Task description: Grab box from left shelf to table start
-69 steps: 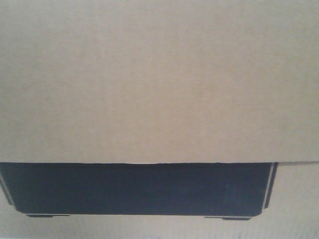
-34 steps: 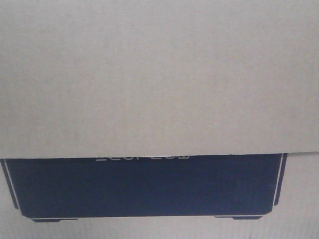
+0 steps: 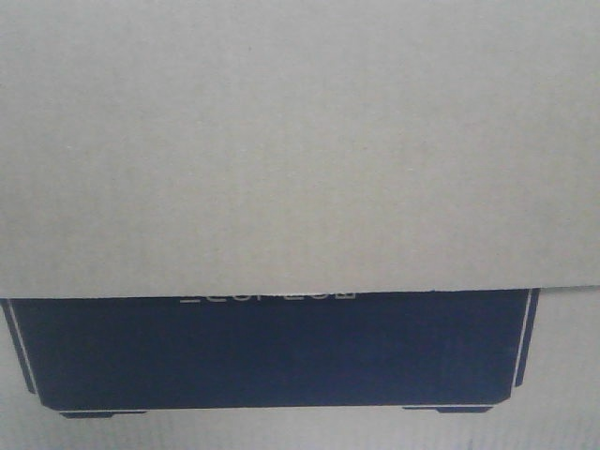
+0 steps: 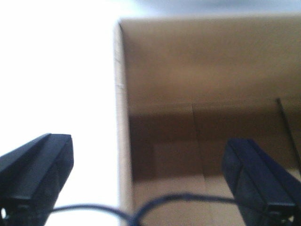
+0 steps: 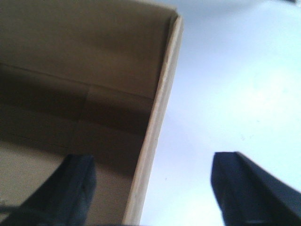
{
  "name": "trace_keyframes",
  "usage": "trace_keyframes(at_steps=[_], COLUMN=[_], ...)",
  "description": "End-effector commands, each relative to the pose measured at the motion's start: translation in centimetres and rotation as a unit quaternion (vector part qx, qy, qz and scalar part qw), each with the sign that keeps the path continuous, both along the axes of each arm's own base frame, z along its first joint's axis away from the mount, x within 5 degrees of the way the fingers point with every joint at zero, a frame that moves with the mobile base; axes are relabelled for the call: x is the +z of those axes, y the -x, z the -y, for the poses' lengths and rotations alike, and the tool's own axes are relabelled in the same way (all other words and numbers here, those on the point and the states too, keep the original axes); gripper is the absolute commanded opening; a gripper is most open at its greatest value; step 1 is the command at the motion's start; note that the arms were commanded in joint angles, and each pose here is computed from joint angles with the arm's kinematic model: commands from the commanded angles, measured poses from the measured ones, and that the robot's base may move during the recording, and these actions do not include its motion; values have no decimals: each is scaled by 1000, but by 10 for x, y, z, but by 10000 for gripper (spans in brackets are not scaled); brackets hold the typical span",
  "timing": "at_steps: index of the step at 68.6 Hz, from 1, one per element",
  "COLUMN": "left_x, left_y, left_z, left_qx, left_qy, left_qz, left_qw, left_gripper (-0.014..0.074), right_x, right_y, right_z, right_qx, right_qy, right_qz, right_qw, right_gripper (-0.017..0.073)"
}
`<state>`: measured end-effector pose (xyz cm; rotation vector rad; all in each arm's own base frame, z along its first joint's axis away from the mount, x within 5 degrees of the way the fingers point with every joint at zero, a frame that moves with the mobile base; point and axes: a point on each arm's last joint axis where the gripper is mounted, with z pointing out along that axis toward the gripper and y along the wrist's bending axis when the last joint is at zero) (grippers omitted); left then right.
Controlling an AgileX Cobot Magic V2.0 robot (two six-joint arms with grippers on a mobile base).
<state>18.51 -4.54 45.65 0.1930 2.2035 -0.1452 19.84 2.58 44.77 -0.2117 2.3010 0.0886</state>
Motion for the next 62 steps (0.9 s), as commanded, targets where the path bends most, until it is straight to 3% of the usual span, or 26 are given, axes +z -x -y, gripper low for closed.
trace_keyframes(at_steps=[1, 9, 15, 28, 43, 52, 62], left_x=[20, 14, -7, -64, -127, -147, -150], left_y=[40, 87, 115, 160, 180, 179, 170], left_z=[-12, -26, -33, -46, -51, -50, -46], left_qx=[3, 5, 4, 6, 3, -1, -5], left_qy=[0, 10, 18, 19, 27, 35, 41], left_qz=[91, 161, 192, 232, 272, 317, 325], left_qw=[996, 987, 981, 972, 962, 948, 945], left_gripper=[455, 321, 180, -105, -97, -99, -99], right_x=[23, 16, -1, -52, -112, -138, -150], right_y=[35, 70, 98, 140, 181, 193, 183], right_z=[4, 8, 11, 17, 22, 23, 22], right_qx=[-3, -4, -6, -11, -13, -15, -15], right_qy=[-6, -10, -15, -18, -25, -32, -29], right_qz=[80, 118, 158, 216, 295, 351, 329], right_qw=[997, 993, 987, 976, 955, 936, 944], right_gripper=[449, 216, 43, 57, 57, 57, 57])
